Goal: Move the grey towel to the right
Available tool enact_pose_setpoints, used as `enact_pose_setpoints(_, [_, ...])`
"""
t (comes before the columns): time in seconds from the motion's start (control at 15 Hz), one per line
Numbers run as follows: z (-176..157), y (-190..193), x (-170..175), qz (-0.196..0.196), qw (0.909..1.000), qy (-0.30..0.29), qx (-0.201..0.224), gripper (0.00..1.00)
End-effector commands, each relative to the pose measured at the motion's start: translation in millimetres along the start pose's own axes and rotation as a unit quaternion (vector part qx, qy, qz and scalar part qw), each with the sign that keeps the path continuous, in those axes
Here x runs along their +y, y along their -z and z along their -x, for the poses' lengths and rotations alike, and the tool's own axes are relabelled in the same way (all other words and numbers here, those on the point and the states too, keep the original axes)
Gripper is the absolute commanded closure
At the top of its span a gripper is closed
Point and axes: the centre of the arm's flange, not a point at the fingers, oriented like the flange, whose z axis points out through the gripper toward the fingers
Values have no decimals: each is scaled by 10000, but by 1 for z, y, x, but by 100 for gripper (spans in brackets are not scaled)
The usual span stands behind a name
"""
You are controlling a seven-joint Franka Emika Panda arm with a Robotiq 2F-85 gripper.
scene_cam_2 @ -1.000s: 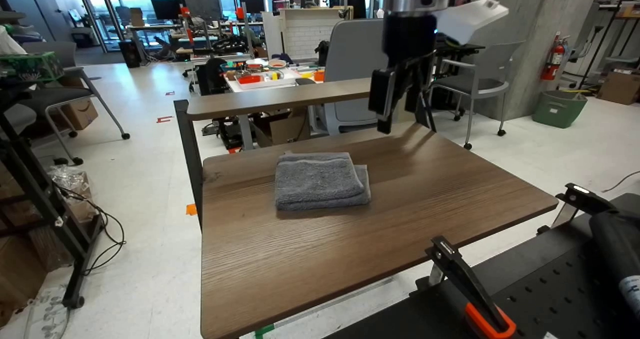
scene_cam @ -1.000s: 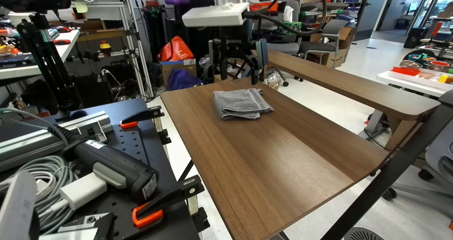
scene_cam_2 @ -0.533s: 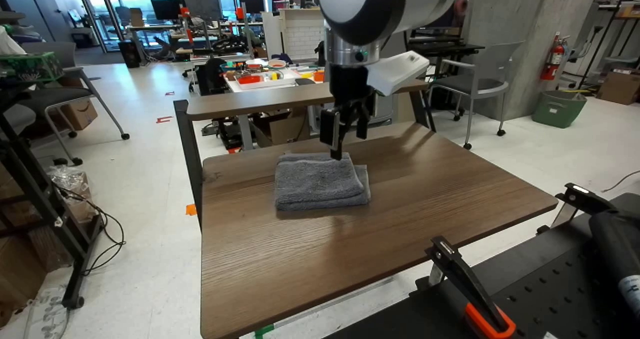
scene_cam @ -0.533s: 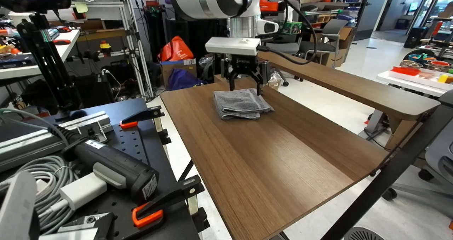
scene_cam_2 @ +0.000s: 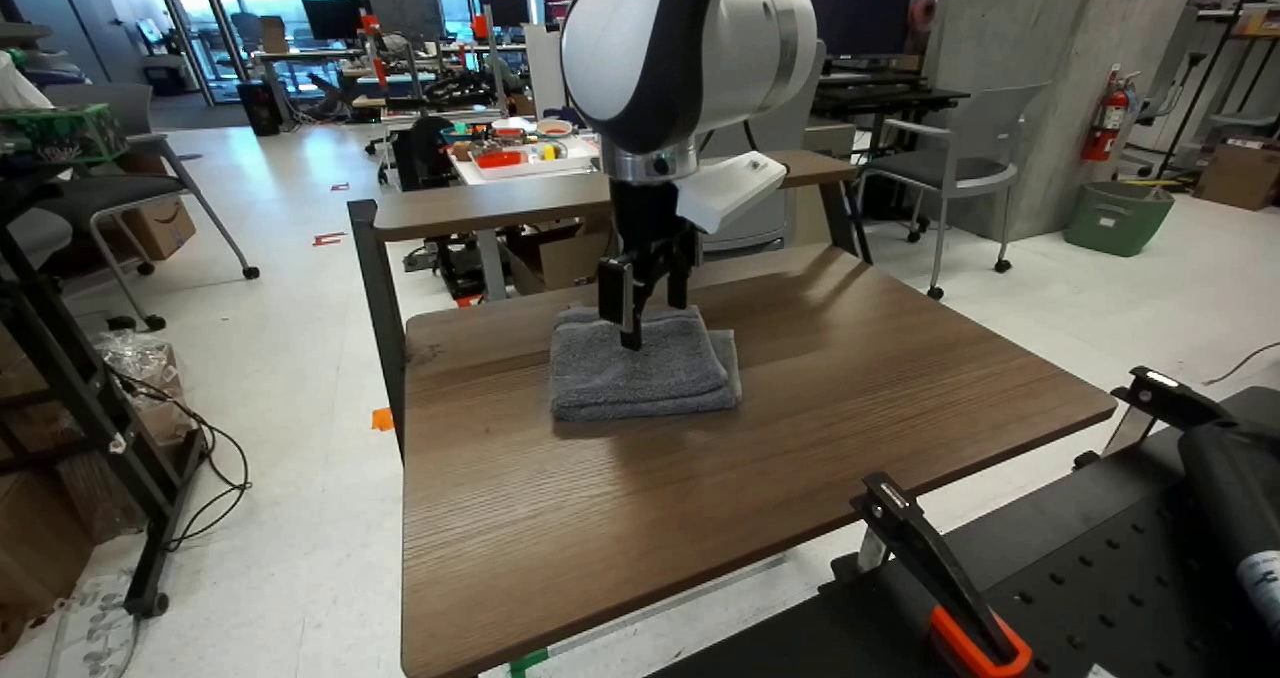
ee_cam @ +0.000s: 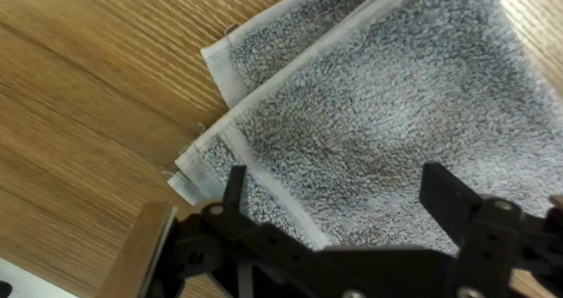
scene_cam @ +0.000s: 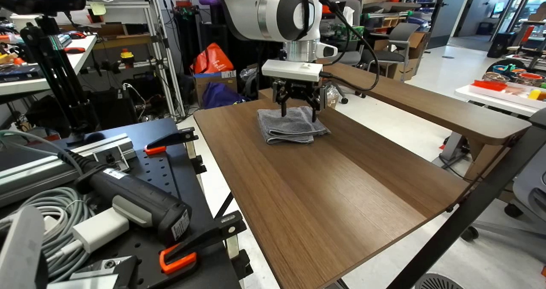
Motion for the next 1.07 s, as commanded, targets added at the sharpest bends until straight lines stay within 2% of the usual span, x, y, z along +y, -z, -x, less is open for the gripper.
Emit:
enact_pose_setpoints(0.0, [-20,-19,14,-164,9996,84,-236,0])
enact_pose_setpoints(0.33, [-19,-41,22,-213,9983,72,-535,0])
enact_pose_setpoints(0.53, [-12,-41,37,-212,9976,-52,-663,0])
enact_pose_setpoints(0.8, [16,-45,77,-215,9953,-462,-824,0])
enact_pose_setpoints(1.0, [50,-57,113,-354,9906,-913,-951,0])
